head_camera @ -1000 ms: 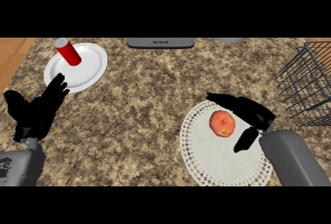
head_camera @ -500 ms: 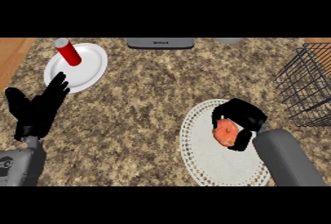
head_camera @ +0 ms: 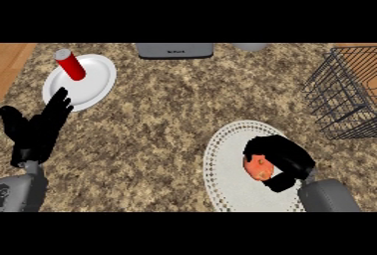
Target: Pick the squash from the placemat and place it in the basket
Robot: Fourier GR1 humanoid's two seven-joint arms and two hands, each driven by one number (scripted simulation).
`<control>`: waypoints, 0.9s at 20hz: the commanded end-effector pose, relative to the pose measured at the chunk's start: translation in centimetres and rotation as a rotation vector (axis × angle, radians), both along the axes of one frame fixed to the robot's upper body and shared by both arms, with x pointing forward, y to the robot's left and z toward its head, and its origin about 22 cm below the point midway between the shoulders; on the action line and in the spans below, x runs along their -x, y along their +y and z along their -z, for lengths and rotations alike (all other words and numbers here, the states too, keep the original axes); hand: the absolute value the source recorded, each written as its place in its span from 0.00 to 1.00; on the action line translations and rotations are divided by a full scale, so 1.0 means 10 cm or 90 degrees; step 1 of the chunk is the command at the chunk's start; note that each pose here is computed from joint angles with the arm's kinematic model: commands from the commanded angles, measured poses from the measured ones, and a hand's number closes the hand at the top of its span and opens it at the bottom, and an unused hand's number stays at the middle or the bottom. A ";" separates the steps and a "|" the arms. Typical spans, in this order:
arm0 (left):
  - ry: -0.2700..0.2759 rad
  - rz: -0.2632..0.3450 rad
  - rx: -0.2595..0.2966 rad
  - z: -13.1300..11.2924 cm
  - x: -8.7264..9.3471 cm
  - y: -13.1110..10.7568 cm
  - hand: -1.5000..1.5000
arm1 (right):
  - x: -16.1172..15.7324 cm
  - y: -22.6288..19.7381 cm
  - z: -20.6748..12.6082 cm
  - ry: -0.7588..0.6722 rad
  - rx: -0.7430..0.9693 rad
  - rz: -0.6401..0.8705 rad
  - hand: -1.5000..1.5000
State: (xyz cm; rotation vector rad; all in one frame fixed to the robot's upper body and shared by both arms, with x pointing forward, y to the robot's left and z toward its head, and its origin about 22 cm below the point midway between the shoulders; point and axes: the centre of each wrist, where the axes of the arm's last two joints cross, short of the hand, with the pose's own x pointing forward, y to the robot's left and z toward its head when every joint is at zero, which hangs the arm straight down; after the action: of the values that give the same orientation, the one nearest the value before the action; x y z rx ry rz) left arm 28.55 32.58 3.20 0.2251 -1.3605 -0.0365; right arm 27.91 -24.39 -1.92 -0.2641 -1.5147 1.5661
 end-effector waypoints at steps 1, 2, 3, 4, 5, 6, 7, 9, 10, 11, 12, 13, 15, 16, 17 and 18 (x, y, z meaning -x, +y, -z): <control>0.005 -0.032 0.003 0.05 0.13 0.11 0.50 | 0.89 -0.25 0.41 0.098 0.029 0.040 1.00; 0.005 -0.034 0.000 0.08 0.18 0.20 0.50 | 1.03 -0.33 0.36 0.083 0.022 0.045 1.00; 0.000 -0.038 -0.011 -0.03 0.14 0.25 0.50 | 1.17 -0.30 0.33 0.087 0.017 0.043 1.00; 0.012 -0.035 -0.012 0.03 0.23 0.24 0.50 | 1.38 -0.32 0.37 0.096 0.005 0.046 1.00; 0.005 -0.032 -0.005 0.05 0.17 0.19 0.50 | 1.44 -0.30 0.27 0.096 -0.032 0.056 1.00; 0.001 -0.027 -0.012 -0.04 0.15 0.23 0.50 | 1.60 -0.33 0.25 0.084 -0.065 0.071 1.00; 0.004 -0.035 -0.004 0.01 0.13 0.24 0.50 | 1.69 -0.34 0.24 0.112 -0.130 0.081 1.00; -0.003 -0.022 0.003 -0.04 0.15 0.14 0.50 | 1.88 -0.41 0.10 0.100 -0.209 0.086 1.00; 0.010 -0.021 -0.004 0.09 0.21 0.15 0.50 | 1.95 -0.35 -0.03 0.093 -0.244 0.074 1.00; -0.003 -0.015 -0.001 0.05 0.21 0.12 0.50 | 2.01 -0.22 -0.05 0.089 -0.321 0.080 1.00; -0.002 -0.029 0.004 0.00 0.16 0.19 0.50 | 2.12 -0.25 -0.15 0.078 -0.351 0.066 1.00; -0.004 -0.028 -0.010 0.04 0.22 0.25 0.50 | 2.14 -0.30 -0.34 0.034 -0.365 0.053 1.00; -0.001 -0.028 0.007 0.16 0.20 0.11 0.50 | 2.24 -0.40 -0.69 -0.012 -0.366 0.061 1.00; 0.000 -0.026 -0.001 0.10 0.18 0.04 0.50 | 2.35 -0.40 -0.80 -0.019 -0.373 0.086 1.00; -0.009 -0.017 0.003 -0.04 0.13 0.06 0.50 | 2.43 -0.44 -0.93 -0.031 -0.368 0.109 1.00; -0.005 -0.021 -0.003 -0.07 0.09 0.06 0.50 | 2.45 -0.43 -1.10 -0.037 -0.378 0.114 1.00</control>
State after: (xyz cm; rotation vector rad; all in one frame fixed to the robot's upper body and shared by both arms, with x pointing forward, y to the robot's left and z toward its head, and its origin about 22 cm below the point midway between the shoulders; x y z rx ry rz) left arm 26.98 33.58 2.96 0.2489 -1.3603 -0.0064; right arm 5.59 -28.43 4.21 -0.0596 -1.8055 0.9947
